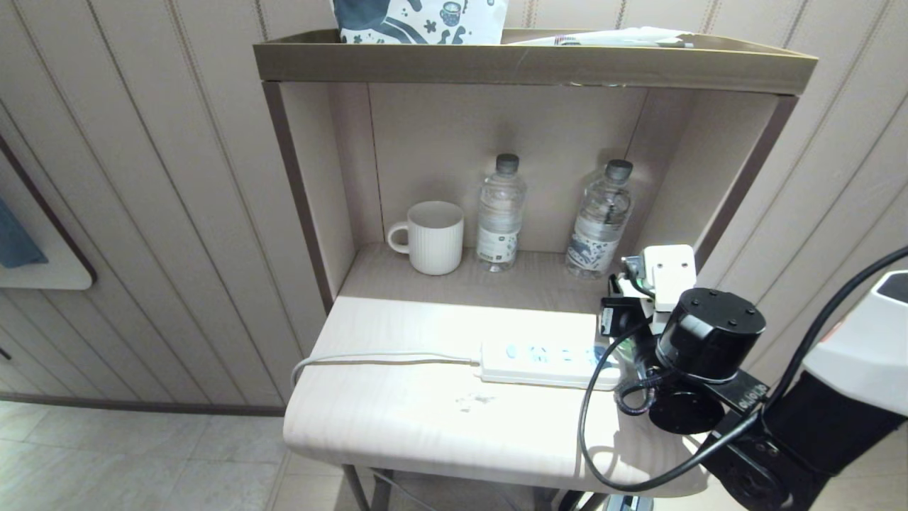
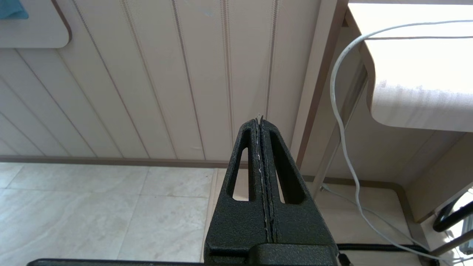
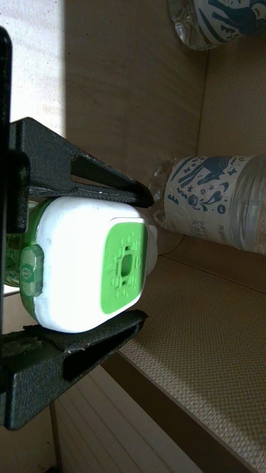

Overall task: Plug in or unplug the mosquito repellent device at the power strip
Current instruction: Place the mosquito repellent liquid on the table, then pick up the mosquito repellent liquid

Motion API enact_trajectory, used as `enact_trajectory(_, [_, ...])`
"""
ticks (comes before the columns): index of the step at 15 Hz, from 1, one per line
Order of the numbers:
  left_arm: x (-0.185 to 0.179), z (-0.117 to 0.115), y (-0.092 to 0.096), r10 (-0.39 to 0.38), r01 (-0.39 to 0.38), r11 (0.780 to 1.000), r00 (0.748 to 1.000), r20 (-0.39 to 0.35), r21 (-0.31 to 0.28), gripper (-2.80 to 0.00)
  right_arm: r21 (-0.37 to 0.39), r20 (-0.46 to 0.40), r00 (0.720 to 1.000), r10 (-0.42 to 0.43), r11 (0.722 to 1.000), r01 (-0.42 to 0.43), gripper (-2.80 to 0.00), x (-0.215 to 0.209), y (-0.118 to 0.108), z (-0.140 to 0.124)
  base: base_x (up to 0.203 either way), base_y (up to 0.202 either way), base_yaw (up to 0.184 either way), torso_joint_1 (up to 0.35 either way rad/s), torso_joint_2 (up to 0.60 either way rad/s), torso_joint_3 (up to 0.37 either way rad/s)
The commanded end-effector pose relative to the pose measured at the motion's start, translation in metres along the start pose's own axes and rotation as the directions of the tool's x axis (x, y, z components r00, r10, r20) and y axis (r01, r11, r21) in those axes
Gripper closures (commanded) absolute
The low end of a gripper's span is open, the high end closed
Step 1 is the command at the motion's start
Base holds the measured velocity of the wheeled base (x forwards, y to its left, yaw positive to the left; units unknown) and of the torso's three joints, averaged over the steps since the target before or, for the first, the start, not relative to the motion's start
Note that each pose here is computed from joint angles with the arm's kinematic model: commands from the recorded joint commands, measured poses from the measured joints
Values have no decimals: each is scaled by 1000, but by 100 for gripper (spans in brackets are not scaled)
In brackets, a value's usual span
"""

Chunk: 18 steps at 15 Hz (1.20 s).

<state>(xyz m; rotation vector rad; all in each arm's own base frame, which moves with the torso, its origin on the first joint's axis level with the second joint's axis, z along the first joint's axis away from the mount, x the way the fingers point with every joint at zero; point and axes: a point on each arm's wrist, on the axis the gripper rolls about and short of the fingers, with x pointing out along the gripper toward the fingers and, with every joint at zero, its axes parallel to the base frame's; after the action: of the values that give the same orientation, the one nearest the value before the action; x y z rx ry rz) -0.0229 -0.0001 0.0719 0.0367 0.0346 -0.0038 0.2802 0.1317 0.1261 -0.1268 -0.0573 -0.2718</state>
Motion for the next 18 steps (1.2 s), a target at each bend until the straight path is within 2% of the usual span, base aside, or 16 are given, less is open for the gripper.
enact_trajectory(1, [0, 0, 0, 0, 0, 1000, 1000, -1, 0, 0, 34, 35, 999, -11, 999, 10, 0, -1, -1, 6, 0, 0, 0, 0, 0, 0])
enact_trajectory(2, [0, 0, 0, 0, 0, 1000, 1000, -1, 0, 0, 36, 38, 999, -13, 999, 11, -280, -1, -1, 7, 0, 0, 0, 0, 0, 0])
enact_trajectory(8, [0, 0, 0, 0, 0, 1000, 1000, -1, 0, 0, 43, 46, 999, -16, 999, 14, -280, -2, -4, 11, 0, 0, 0, 0, 0, 0])
enact_trajectory(13, [0, 0, 0, 0, 0, 1000, 1000, -1, 0, 0, 68, 102, 995, -7, 998, 0, -280, -22, -18, 37, 0, 0, 0, 0, 0, 0])
enact_trajectory(16, [0, 0, 0, 0, 0, 1000, 1000, -1, 0, 0, 0, 79, 994, 71, 997, -71, -280, -65, -38, 36, 0, 0, 0, 0, 0, 0])
enact_trajectory(18, [0, 0, 0, 0, 0, 1000, 1000, -1, 0, 0, -2, 89, 987, 134, 991, -135, -280, -89, -45, 39, 0, 0, 0, 0, 0, 0])
